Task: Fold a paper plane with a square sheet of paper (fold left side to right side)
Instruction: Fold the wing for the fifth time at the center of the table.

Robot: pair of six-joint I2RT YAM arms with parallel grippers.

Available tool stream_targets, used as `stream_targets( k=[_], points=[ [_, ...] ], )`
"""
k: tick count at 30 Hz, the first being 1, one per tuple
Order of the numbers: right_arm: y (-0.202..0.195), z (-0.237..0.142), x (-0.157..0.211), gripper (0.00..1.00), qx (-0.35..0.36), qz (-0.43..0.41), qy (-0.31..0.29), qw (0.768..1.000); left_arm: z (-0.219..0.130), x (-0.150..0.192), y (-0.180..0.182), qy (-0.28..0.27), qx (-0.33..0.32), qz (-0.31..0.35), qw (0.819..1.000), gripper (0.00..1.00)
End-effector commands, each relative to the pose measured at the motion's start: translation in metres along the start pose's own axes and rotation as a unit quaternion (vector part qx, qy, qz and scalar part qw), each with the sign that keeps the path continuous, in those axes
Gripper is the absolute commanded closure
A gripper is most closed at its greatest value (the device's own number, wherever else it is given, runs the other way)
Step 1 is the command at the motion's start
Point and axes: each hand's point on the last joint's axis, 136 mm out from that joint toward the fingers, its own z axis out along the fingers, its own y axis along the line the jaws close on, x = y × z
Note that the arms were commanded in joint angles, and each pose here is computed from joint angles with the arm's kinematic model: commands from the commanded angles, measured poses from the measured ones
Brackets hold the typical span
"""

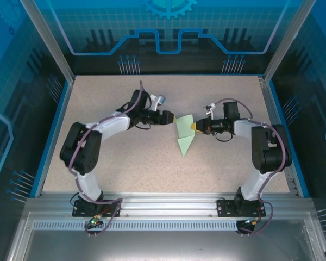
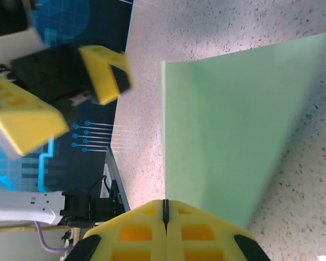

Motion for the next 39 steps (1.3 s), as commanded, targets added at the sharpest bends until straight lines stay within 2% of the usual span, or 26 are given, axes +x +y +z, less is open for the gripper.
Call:
stream_targets(
  k=[1, 6, 12, 16, 19, 24, 29, 39],
  points=[
    [-0.005, -0.001, 0.004, 1.00, 0.053, 0.042, -0.008, 0.998, -0.042, -0.008, -0.011, -0.037, -0.093, 0.071, 0.992, 0.28],
    [-0.016, 0.002, 0.004, 1.00, 0.095, 0.104, -0.020, 0.990, -0.040, 0.039, -0.049, 0.008, -0.143, 0.146, 0.979, 0.29],
    [-0.036, 0.002, 0.000, 1.00, 0.136, 0.154, -0.043, 0.978, 0.008, 0.110, -0.072, 0.083, -0.172, 0.179, 0.965, 0.32],
    [-0.045, 0.006, 0.004, 1.00, 0.142, 0.174, -0.041, 0.974, 0.040, 0.136, -0.073, 0.119, -0.193, 0.194, 0.954, 0.31],
    [-0.047, 0.007, 0.005, 1.00, 0.144, 0.176, -0.038, 0.973, 0.058, 0.142, -0.061, 0.144, -0.230, 0.210, 0.939, 0.30],
    [-0.050, 0.008, 0.008, 1.00, 0.149, 0.177, -0.032, 0.972, 0.076, 0.141, -0.044, 0.157, -0.283, 0.230, 0.918, 0.31],
    [-0.051, 0.010, 0.009, 1.00, 0.151, 0.177, -0.027, 0.972, 0.081, 0.136, -0.030, 0.150, -0.322, 0.234, 0.905, 0.33],
    [-0.054, 0.014, 0.012, 1.00, 0.154, 0.176, -0.017, 0.972, 0.097, 0.139, -0.014, 0.169, -0.347, 0.246, 0.889, 0.41]
  ],
)
